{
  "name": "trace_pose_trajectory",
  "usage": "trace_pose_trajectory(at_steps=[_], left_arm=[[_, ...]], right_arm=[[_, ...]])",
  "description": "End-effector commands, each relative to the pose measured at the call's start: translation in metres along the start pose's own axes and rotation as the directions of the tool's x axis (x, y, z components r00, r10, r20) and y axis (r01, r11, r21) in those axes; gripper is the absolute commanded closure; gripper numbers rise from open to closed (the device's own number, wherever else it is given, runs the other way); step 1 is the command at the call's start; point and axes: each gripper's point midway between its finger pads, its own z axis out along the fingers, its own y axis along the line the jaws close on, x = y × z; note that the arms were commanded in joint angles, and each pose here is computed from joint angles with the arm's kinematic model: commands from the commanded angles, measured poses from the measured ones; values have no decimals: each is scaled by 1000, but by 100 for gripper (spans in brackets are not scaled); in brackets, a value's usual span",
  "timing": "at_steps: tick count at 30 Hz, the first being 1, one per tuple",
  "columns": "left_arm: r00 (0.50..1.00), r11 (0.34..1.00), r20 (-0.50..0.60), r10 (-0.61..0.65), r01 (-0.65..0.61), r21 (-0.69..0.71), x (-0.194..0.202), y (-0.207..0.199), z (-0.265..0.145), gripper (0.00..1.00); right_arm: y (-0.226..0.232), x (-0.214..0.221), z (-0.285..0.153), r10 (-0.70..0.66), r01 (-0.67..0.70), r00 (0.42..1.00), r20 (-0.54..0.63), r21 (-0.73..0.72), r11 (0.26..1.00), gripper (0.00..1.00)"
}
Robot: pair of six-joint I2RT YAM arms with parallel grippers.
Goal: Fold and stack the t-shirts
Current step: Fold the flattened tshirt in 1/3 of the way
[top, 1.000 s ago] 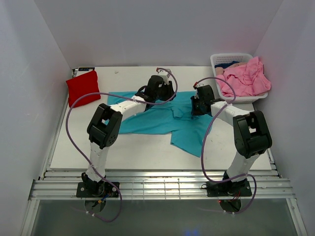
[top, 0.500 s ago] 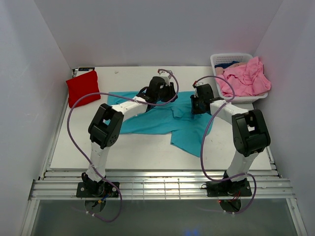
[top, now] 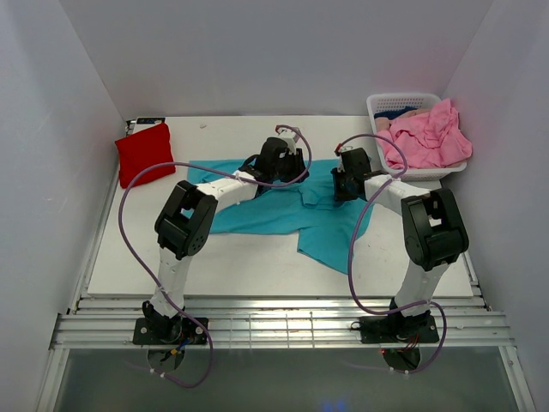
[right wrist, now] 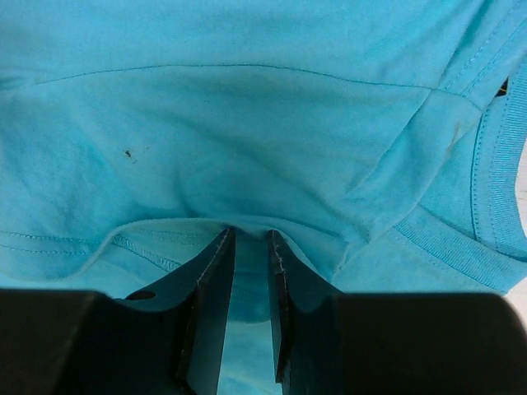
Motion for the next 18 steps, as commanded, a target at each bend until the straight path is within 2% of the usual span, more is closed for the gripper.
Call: trace_pose_trajectory(at_steps=[1, 9, 18], left_arm=[[1000, 999, 1, 1, -2, 37, -1, -9, -3, 58], [999, 996, -41, -18, 22, 89, 17, -20, -1, 59], [997, 996, -77, -18, 25, 91, 36, -25, 2, 58]], right_arm=[[-4, -28, -4, -22, 20, 997, 72, 24, 1000, 71], [-8, -49, -2, -49, 45, 994, 98, 43, 998, 71], [-11, -29, 11, -41, 40, 999, 36, 28, 999, 70]])
